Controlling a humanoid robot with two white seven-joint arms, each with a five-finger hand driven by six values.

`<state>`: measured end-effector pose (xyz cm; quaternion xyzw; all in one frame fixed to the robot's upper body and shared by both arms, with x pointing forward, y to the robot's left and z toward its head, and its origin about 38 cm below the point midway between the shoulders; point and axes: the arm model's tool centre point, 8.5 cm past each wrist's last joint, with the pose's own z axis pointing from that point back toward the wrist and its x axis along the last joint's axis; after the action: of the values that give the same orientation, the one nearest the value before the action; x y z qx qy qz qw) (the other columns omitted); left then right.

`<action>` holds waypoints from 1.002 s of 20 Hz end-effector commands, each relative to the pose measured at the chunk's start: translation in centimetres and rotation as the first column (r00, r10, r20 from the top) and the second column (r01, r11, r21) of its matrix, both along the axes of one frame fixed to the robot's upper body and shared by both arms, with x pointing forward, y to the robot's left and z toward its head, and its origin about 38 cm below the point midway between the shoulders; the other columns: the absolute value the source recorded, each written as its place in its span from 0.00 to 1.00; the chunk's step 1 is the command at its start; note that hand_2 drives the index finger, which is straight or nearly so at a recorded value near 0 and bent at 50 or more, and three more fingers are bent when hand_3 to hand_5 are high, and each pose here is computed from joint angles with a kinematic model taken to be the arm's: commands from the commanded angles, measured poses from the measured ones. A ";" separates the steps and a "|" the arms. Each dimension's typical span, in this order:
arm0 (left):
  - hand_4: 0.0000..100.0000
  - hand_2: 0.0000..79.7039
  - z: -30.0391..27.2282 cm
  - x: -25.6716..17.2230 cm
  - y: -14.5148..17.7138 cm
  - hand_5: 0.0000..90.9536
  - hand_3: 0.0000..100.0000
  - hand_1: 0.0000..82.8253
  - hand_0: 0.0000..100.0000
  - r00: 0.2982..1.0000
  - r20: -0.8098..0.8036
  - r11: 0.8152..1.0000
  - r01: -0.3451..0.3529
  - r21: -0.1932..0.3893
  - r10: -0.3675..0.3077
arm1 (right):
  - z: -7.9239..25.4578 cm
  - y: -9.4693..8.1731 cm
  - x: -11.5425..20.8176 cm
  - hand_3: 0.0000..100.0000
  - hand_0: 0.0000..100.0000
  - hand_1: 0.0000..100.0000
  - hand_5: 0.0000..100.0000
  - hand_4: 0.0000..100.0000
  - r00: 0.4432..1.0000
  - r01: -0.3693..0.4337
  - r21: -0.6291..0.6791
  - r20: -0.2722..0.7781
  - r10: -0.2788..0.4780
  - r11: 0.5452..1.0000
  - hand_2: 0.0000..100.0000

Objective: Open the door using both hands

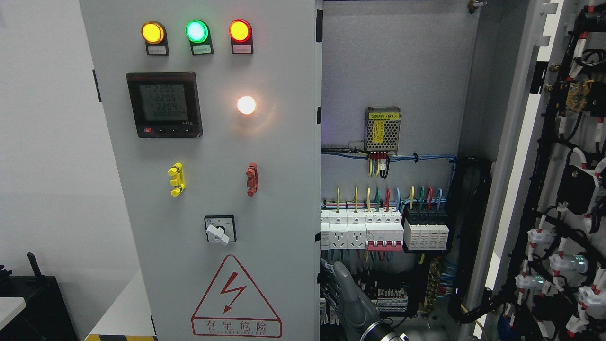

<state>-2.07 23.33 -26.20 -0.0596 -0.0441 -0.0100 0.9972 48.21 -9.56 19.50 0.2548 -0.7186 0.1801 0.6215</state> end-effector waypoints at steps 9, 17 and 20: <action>0.04 0.00 0.1 -0.8 -0.1 0.00 0.00 0.00 0.00 1.000 -0.021 1.000 -0.001 -0.004 0.001 | 0.2 0.2 -0.1 0.00 0.00 0.00 0.00 0.00 1.000 -0.012 0.009 0.002 0.012 1.000 0.00; 0.04 0.00 0.1 -0.8 -0.1 0.00 0.00 0.00 0.00 1.000 -0.021 1.000 -0.001 -0.004 0.001 | 0.2 -0.5 0.0 0.00 0.00 0.00 0.00 0.00 0.999 -0.035 0.008 0.004 0.035 0.999 0.00; 0.04 0.00 0.1 -0.8 -0.1 0.00 0.00 0.00 0.00 1.000 -0.022 1.000 -0.001 -0.004 0.001 | 0.3 -0.7 0.1 0.00 0.00 0.00 0.00 0.00 0.999 -0.037 0.008 0.005 0.037 0.999 0.00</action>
<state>-2.06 23.33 -26.20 -0.0596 -0.0448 -0.0100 0.9972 48.12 -9.45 19.75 0.2732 -0.7157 0.1855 0.6154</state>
